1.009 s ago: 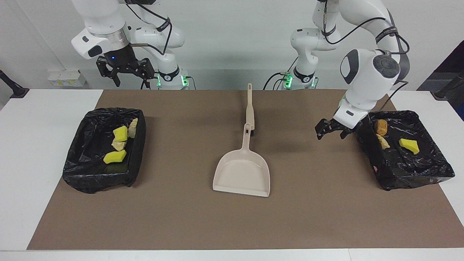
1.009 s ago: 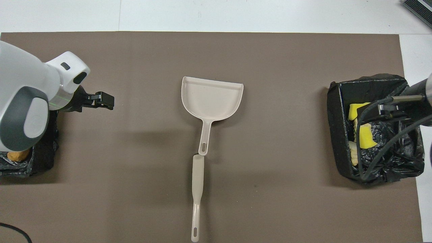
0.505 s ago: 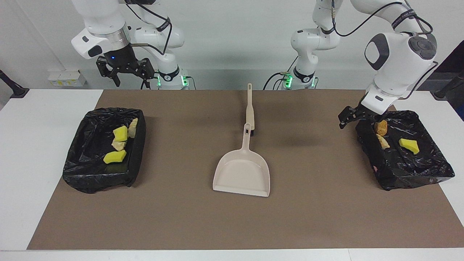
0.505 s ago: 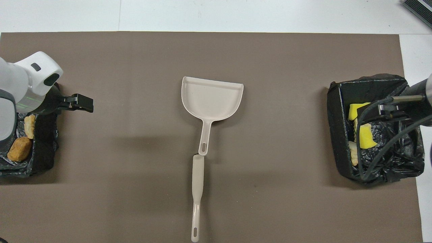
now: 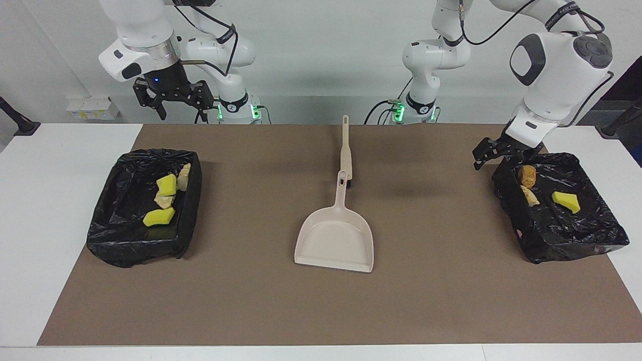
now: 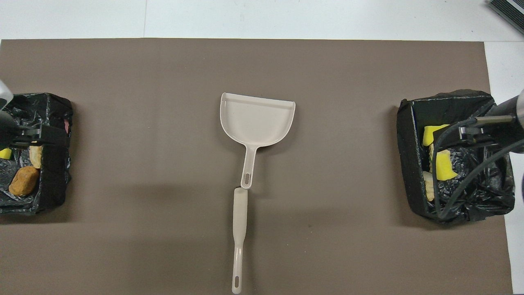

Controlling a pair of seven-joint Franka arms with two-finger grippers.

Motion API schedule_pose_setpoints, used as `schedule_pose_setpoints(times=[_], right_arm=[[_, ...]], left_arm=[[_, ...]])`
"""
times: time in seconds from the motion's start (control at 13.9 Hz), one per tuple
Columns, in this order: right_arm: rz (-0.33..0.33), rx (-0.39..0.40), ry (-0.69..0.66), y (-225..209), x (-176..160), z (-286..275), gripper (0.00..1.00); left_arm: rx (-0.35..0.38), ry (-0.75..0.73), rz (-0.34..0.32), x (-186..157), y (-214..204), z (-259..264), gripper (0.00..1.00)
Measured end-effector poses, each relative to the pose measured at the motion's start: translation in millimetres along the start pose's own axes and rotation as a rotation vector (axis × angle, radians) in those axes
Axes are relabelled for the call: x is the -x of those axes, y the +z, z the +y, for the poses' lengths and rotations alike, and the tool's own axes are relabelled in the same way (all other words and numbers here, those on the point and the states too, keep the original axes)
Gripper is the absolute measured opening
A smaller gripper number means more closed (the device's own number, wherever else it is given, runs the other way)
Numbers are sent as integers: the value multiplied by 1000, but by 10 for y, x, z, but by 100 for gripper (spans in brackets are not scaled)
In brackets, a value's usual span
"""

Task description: Sweep and dump trash in bin

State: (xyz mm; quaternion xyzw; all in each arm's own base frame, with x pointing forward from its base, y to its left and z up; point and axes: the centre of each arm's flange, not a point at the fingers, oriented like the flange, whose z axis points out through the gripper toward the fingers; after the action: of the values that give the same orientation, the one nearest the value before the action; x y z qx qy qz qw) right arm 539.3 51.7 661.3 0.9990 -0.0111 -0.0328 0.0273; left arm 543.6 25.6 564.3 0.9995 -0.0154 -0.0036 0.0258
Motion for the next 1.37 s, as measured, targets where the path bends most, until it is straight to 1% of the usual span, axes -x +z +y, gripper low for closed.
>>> schedule_pose_setpoints(times=[0.14, 0.29, 0.5, 0.58, 0.72, 0.86, 1.15, 1.37], right_arm=[[0, 0, 0, 0, 0, 0, 100], [0, 0, 0, 0, 0, 0, 100], [0, 0, 0, 0, 0, 0, 100], [0, 0, 0, 0, 0, 0, 100], [0, 0, 0, 0, 0, 0, 100], [0, 0, 0, 0, 0, 0, 100], [0, 0, 0, 0, 0, 1, 100], [0, 0, 0, 0, 0, 1, 100]], left_arm=[[-3, 6, 17, 103, -164, -190, 100], [-8, 12, 50, 164, -410, -207, 100], [-10, 39, 55, 210, -813, 39, 100], [-10, 36, 56, 216, -877, 166, 100], [-8, 35, 37, 224, -846, 341, 100], [-9, 33, 14, 233, -803, 387, 100], [-17, 20, 14, 238, -791, 751, 100], [-19, 15, 11, 237, -775, 762, 100]])
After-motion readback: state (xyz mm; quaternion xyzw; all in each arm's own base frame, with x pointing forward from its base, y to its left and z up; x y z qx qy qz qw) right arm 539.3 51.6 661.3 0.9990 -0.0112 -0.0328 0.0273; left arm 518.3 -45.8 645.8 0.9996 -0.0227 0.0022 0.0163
